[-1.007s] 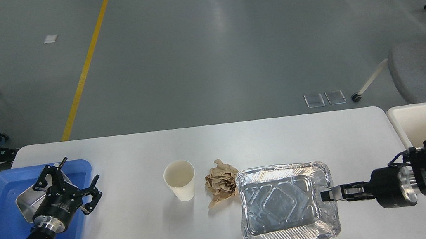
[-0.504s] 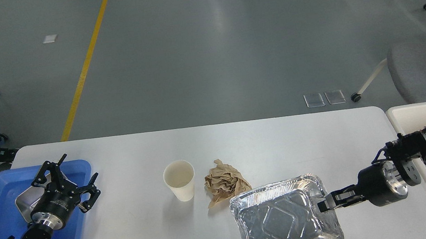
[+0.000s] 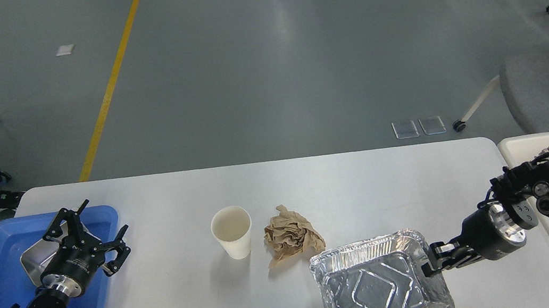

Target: Tidy desktop

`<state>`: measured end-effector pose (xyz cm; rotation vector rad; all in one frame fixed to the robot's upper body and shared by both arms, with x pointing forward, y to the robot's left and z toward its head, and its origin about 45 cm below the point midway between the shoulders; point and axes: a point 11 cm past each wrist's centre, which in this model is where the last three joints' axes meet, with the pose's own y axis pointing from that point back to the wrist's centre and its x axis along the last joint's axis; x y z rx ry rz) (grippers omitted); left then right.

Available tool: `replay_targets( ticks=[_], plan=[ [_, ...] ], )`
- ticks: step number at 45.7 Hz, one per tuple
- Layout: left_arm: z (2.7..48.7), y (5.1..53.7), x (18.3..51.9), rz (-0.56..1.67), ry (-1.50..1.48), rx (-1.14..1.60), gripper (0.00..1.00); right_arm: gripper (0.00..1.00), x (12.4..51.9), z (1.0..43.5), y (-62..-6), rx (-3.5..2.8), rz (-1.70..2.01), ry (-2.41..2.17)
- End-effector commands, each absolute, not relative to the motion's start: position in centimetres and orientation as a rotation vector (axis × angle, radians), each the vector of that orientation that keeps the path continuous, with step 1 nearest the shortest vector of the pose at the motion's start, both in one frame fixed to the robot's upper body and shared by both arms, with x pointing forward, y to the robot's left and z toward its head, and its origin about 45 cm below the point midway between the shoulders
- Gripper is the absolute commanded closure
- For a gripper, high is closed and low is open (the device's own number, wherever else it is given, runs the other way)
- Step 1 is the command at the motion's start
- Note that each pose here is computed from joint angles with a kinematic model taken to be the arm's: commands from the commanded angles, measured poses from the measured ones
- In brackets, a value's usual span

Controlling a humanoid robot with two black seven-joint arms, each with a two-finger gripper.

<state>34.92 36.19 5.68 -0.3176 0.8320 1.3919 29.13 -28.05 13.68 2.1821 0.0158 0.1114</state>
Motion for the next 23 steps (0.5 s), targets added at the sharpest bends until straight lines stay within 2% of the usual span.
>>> replay_targets(
  ticks=[1, 23],
  plan=[
    [5.5, 35.9, 34.8, 1.386, 0.830, -0.304, 0.03, 1.00, 30.6, 14.3, -27.6, 2.207, 0.082, -0.039],
    [5.0, 35.9, 34.4, 1.396, 0.840, -0.291, 0.03, 1.00, 31.3, 14.7, -24.8, 2.283, 0.003, -0.067]
  ],
)
